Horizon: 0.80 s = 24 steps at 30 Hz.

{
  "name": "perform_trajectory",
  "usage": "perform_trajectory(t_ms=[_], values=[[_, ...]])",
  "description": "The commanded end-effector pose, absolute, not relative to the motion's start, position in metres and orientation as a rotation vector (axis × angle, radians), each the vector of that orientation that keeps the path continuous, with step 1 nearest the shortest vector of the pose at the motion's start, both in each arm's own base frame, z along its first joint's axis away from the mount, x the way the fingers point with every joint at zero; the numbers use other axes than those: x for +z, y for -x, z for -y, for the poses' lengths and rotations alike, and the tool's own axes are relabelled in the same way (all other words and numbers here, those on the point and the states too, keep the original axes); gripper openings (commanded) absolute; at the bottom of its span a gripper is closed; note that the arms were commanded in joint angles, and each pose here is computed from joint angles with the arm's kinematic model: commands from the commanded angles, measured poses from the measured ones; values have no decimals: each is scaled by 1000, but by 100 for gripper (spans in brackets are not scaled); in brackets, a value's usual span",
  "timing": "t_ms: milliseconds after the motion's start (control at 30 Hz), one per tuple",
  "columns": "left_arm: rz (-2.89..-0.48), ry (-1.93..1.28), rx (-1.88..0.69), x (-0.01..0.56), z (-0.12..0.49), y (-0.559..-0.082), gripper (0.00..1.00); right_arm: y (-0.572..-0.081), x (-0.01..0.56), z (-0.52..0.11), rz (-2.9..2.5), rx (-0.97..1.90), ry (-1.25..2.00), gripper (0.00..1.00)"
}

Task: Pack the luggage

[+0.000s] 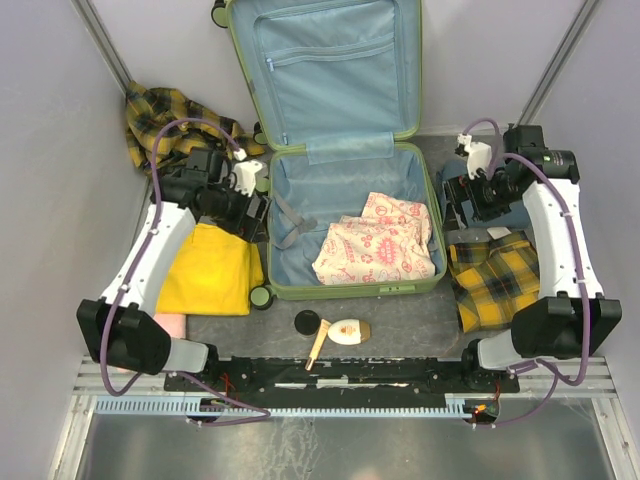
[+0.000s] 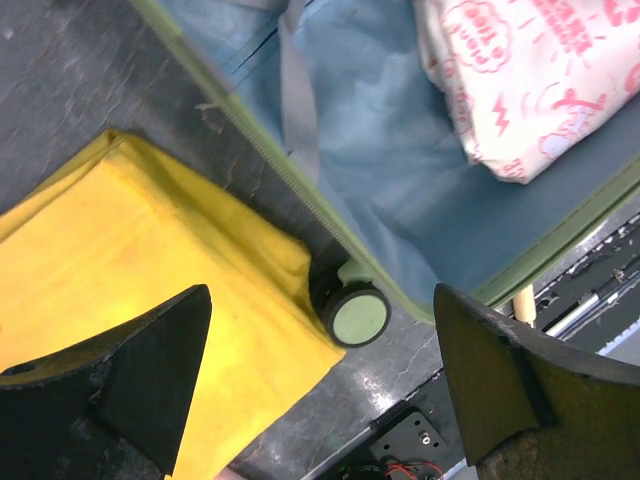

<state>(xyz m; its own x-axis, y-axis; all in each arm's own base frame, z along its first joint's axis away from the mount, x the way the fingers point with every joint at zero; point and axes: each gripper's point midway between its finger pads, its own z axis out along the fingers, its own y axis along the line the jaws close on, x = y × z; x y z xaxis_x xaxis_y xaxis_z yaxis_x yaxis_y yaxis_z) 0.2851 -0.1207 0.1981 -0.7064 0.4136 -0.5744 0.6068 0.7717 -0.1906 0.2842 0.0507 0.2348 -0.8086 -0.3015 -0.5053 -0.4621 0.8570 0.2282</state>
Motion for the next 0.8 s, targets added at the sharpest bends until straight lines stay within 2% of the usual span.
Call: perform_trajectory(t_ms=[0,200,433,600,767], values=[[-2452,-657,-356,208,77,-283,97,-262,232,-45,-2592,501,597,100],[-2631,-544,-206,181,-13,-238,95,-255,230,-49,-2571,527,569,100],[-2858,-580,-85,117,-69,-179,83,-253,223,-54,-2580,569,558,100],[-2843,-502,-138,86,-61,-195,82,-252,220,-57,-2588,597,547,100],[-2813,-372,-101,54,-55,-231,81,-252,216,-56,-2598,592,540,100]])
